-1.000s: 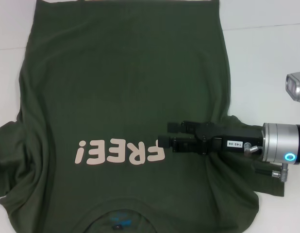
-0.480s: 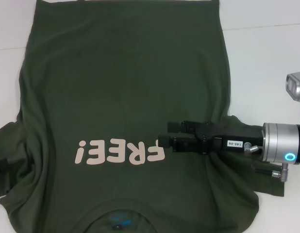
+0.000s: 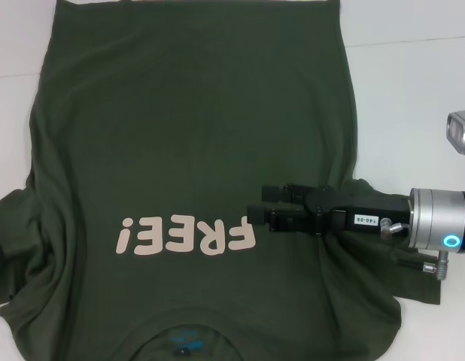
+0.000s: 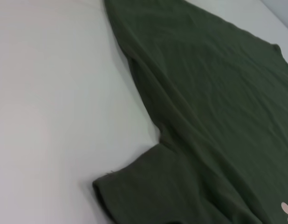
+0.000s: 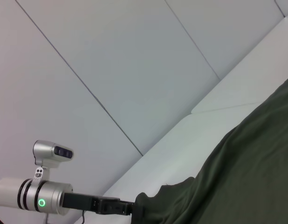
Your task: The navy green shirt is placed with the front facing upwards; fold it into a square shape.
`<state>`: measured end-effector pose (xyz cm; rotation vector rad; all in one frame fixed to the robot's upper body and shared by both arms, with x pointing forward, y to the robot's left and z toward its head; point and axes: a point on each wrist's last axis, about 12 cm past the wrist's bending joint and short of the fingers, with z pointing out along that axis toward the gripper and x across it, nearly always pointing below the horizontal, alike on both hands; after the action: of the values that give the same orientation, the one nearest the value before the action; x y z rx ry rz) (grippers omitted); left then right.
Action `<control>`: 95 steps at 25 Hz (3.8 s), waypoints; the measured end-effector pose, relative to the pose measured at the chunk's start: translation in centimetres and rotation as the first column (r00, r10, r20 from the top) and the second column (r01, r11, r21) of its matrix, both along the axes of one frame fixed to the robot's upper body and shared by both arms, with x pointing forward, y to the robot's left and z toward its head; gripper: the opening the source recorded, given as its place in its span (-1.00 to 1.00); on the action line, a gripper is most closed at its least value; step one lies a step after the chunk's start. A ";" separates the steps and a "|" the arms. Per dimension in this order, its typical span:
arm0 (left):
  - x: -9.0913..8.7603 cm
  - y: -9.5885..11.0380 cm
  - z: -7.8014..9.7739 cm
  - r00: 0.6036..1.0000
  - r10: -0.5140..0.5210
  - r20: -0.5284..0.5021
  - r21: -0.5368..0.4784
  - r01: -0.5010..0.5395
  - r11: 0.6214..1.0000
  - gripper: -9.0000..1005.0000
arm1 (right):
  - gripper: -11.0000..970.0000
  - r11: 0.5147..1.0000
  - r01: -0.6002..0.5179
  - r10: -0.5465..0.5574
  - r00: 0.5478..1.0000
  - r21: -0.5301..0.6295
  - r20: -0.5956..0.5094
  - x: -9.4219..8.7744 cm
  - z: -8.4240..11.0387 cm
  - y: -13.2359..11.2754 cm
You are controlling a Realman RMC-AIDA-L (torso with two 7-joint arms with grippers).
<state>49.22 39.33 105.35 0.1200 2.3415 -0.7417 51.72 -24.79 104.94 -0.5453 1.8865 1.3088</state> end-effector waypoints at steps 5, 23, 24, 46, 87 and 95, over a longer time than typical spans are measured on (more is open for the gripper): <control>0.3 -0.3 0.1 1.000 -0.014 -0.007 0.002 0.014 1.000 -0.11 | 0.89 1.000 0.002 -0.002 1.000 0.000 0.002 0.0 0.0 -0.1; 1.3 -0.8 1.4 1.000 -0.004 -0.028 -0.069 0.002 0.998 -0.91 | 0.89 1.000 0.017 -0.017 1.000 0.000 0.004 0.0 -0.1 -0.2; 1.4 -0.9 1.5 1.000 -0.008 -0.028 -0.082 0.005 0.997 -0.93 | 0.89 1.000 0.017 -0.017 1.000 0.000 0.004 0.0 -0.1 -0.2; 2.7 -2.3 4.9 0.994 -0.065 0.083 -0.254 0.085 0.964 -0.94 | 0.89 1.000 0.017 -0.017 1.000 0.009 -0.004 -0.3 -0.2 -0.2; 4.8 -4.5 6.9 0.987 -0.132 0.092 -0.368 0.157 0.916 -0.94 | 0.89 1.000 0.017 -0.017 1.000 0.009 -0.004 -0.3 -0.2 -0.2; 5.3 -4.7 5.9 0.992 -0.086 0.090 -0.341 0.112 0.933 -0.94 | 0.89 1.000 0.017 -0.017 1.000 0.011 -0.008 -0.3 -0.2 -0.2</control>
<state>54.52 34.58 111.21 0.1087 2.1112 -1.1671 51.42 -24.99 104.76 -0.5180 1.8848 1.3119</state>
